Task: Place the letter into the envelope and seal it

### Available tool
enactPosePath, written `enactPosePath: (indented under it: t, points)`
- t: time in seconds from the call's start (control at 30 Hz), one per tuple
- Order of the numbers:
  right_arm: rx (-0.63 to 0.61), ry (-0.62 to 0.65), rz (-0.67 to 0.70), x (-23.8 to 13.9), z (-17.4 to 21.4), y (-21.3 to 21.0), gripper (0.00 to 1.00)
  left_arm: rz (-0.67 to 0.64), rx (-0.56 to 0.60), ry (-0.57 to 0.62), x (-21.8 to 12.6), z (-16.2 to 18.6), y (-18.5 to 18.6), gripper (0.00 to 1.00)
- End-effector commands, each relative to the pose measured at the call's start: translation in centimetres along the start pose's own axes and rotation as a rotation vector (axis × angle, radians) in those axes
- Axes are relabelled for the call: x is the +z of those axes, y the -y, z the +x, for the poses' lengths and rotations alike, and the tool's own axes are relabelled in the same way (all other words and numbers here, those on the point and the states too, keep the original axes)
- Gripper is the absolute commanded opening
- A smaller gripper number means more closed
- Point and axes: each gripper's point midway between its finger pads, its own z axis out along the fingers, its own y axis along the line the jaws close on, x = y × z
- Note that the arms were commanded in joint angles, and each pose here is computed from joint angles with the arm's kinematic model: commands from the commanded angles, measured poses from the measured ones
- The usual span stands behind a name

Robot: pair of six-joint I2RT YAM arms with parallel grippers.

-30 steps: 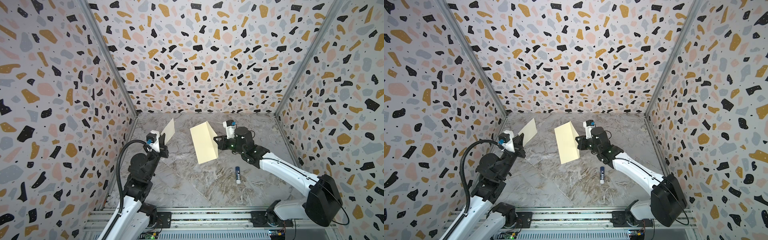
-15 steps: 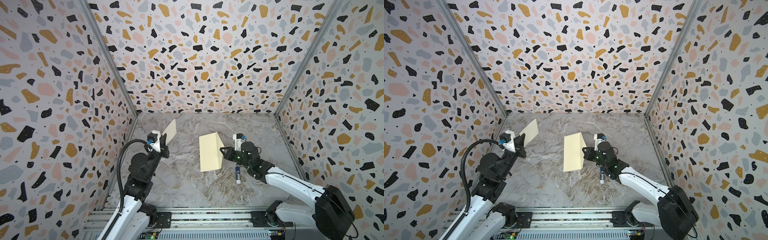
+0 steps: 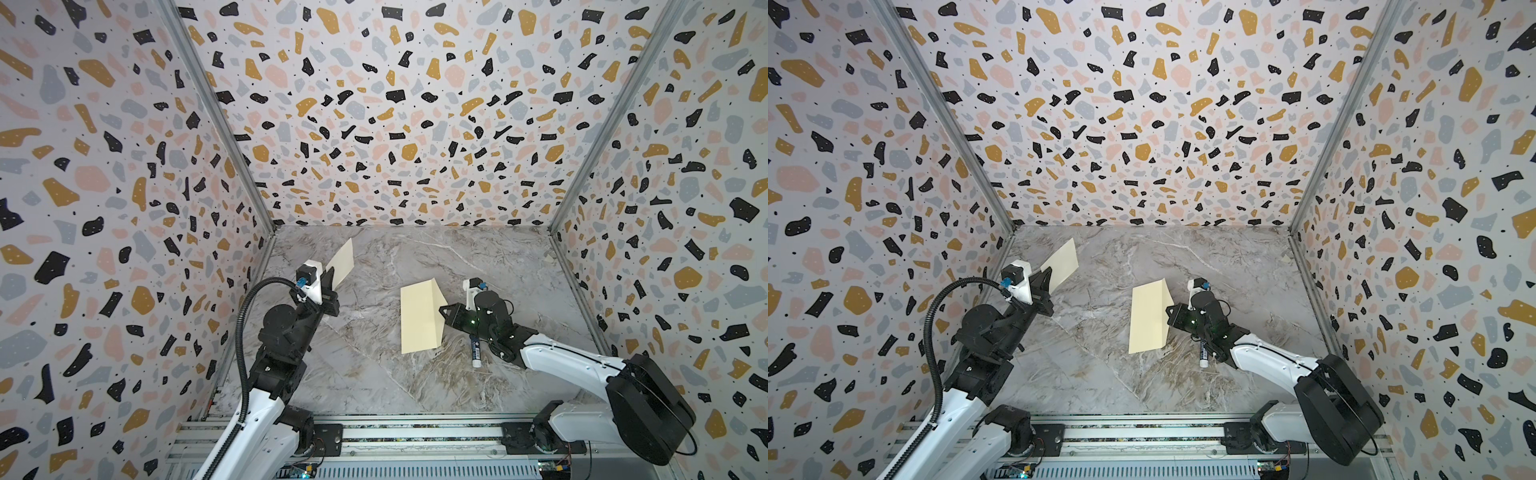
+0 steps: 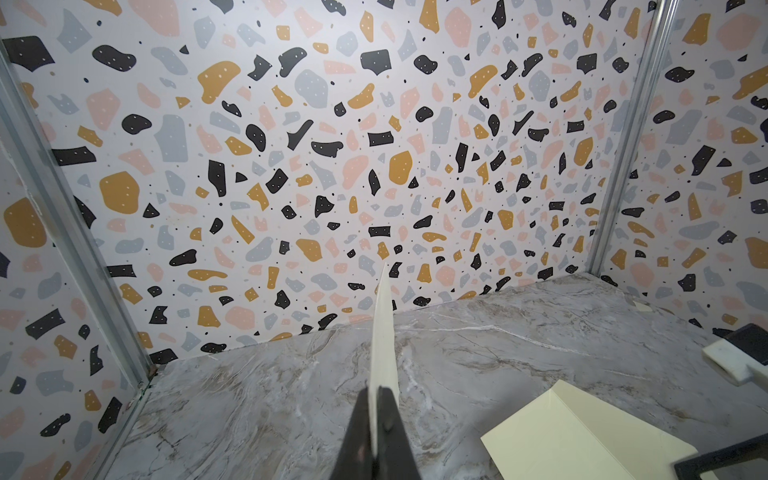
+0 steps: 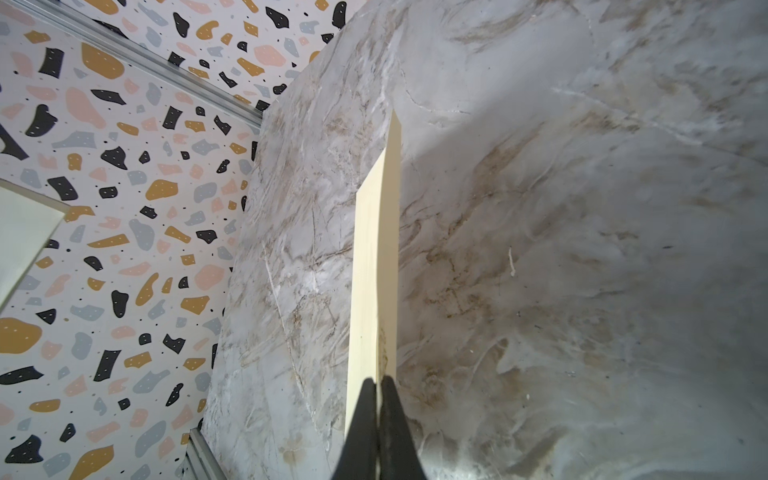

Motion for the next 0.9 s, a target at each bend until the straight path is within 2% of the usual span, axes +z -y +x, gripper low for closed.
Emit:
enactPosePath:
  t: [0.0,0.4,0.87]
  points:
    - [-0.009,0.003,0.011,0.1,0.1,0.8,0.00,0.005,-0.005,0.059,-0.1,-1.4,0.0,0.00]
    - [-0.005,-0.023,0.094,0.3,1.4,4.7,0.00,0.006,-0.007,0.051,0.1,-1.2,0.0,0.00]
    - [-0.027,-0.067,0.159,0.5,2.6,7.3,0.17,0.007,-0.008,0.046,0.2,-1.0,0.0,0.00]
